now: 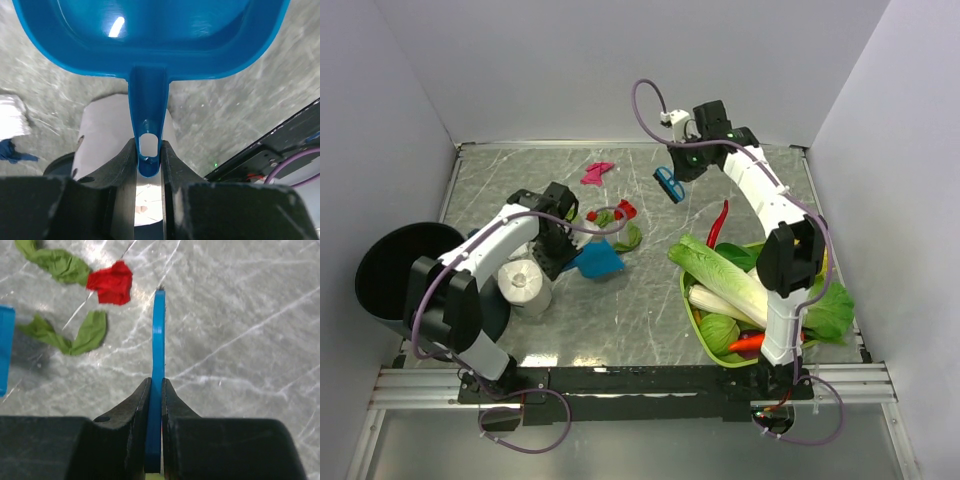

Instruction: Sweep away the paper scraps from the table

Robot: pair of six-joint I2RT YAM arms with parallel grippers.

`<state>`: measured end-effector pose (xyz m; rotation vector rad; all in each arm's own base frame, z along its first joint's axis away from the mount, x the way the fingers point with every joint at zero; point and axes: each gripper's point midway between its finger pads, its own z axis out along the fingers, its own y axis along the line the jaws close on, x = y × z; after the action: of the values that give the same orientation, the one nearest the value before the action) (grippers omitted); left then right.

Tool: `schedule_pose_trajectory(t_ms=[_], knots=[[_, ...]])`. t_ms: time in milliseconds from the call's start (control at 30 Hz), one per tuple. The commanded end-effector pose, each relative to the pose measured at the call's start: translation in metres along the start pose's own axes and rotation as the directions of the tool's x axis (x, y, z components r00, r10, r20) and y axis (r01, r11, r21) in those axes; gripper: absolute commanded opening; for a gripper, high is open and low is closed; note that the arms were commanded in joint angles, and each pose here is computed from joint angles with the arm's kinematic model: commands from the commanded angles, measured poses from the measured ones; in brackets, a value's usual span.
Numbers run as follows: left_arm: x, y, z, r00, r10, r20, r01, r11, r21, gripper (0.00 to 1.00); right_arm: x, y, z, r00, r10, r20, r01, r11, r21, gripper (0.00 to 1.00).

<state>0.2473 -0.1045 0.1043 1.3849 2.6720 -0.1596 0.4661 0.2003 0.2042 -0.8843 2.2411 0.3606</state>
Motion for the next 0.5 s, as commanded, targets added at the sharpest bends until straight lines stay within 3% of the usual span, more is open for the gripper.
schedule_pose_trajectory(t_ms=[0,33,133,300,467], knots=[[0.011,0.002,-0.004,0.999,0.043,-0.031,-0.044,0.998,-0.044,0.01,-0.028,0.010,0.016,0.980,-0.190,0.058,0.190,0.982,0.009,0.00],[0.013,0.003,-0.004,0.999,0.040,-0.030,-0.042,0.998,-0.055,0.01,-0.010,0.005,0.030,0.966,-0.256,-0.031,0.257,0.963,0.077,0.00],[0.022,0.007,-0.001,0.999,0.021,-0.048,-0.026,0.995,-0.100,0.01,-0.003,0.012,0.059,0.892,-0.441,-0.093,0.451,0.878,0.159,0.00],[0.035,0.015,0.009,0.996,-0.023,-0.086,0.008,0.986,-0.168,0.01,-0.021,0.006,0.082,0.856,-0.511,-0.077,0.515,0.828,0.221,0.00],[0.028,0.022,0.010,0.997,-0.026,-0.079,0.011,0.982,-0.186,0.01,-0.021,0.000,0.109,0.855,-0.512,-0.085,0.517,0.826,0.225,0.00]])
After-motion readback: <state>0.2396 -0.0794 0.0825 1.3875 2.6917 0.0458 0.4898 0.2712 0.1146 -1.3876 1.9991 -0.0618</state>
